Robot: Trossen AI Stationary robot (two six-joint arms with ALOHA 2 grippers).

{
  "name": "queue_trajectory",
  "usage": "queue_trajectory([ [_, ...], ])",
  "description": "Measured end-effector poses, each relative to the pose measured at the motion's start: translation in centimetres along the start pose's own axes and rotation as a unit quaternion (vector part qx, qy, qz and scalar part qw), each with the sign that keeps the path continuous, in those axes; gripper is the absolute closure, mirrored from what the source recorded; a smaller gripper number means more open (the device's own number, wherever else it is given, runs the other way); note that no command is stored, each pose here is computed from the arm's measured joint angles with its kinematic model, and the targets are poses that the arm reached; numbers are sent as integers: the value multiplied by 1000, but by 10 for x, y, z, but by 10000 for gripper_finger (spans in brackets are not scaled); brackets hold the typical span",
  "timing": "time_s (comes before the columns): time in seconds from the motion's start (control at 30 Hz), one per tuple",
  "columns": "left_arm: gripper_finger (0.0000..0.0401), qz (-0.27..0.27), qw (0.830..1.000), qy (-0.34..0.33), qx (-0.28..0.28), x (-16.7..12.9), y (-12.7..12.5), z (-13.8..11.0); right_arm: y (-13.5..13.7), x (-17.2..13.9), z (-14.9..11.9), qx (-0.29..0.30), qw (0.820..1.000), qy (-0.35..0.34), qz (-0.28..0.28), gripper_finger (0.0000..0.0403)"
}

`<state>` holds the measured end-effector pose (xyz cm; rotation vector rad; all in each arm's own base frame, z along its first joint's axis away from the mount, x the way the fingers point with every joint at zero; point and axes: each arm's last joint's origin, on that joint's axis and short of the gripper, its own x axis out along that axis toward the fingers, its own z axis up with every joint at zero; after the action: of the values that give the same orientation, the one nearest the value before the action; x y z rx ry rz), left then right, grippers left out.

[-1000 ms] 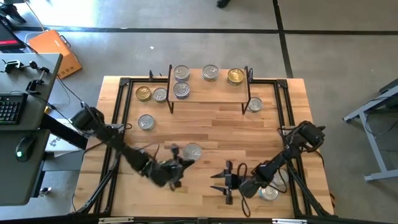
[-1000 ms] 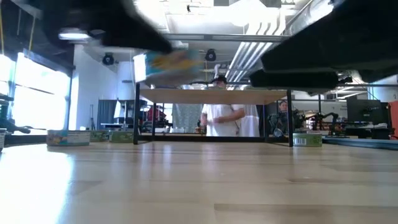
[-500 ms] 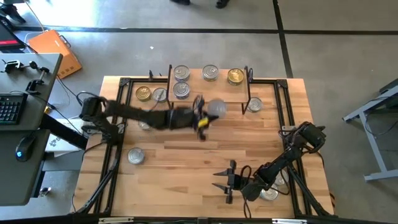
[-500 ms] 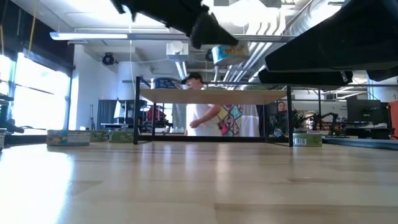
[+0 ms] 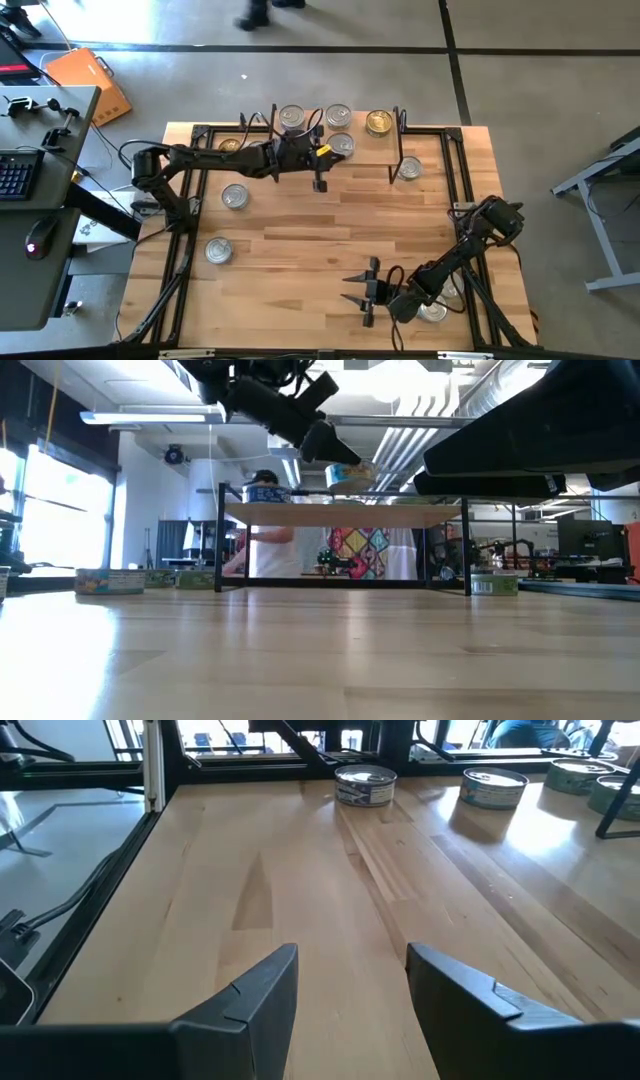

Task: Stack canned seafood by type on shelf
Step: Put the yellow-blue tuna can on the shelf, then put the green tuna can on the shelf

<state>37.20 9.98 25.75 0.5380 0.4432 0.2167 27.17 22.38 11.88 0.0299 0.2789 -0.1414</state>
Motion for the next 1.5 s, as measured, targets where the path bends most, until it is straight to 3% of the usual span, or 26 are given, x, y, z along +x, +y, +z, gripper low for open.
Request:
queue_trajectory([
  [0.2, 401, -7, 999, 30, 31, 15, -10, -15, 0, 0, 0, 0, 1000, -1, -4, 222],
  [0.4, 391, 45, 996, 64, 35, 21, -9, -20, -1, 0, 0, -2, 1000, -2, -10, 222],
  [0.87, 265, 70, 997, 29, 30, 6, -3, 4, -1, 0, 0, -3, 1000, -1, -11, 222],
  [1.07, 259, 97, 993, 50, 37, -26, -9, 32, -1, 0, 0, -2, 1000, -4, -18, 222],
  [1.23, 275, 48, 996, 68, 19, -72, -28, 52, -2, 0, 1, 3, 999, -15, -40, 222],
  [1.5, 309, -7, 997, 72, 7, -134, -93, 37, 5, -21, 29, -12, 999, -45, -19, 222],
])
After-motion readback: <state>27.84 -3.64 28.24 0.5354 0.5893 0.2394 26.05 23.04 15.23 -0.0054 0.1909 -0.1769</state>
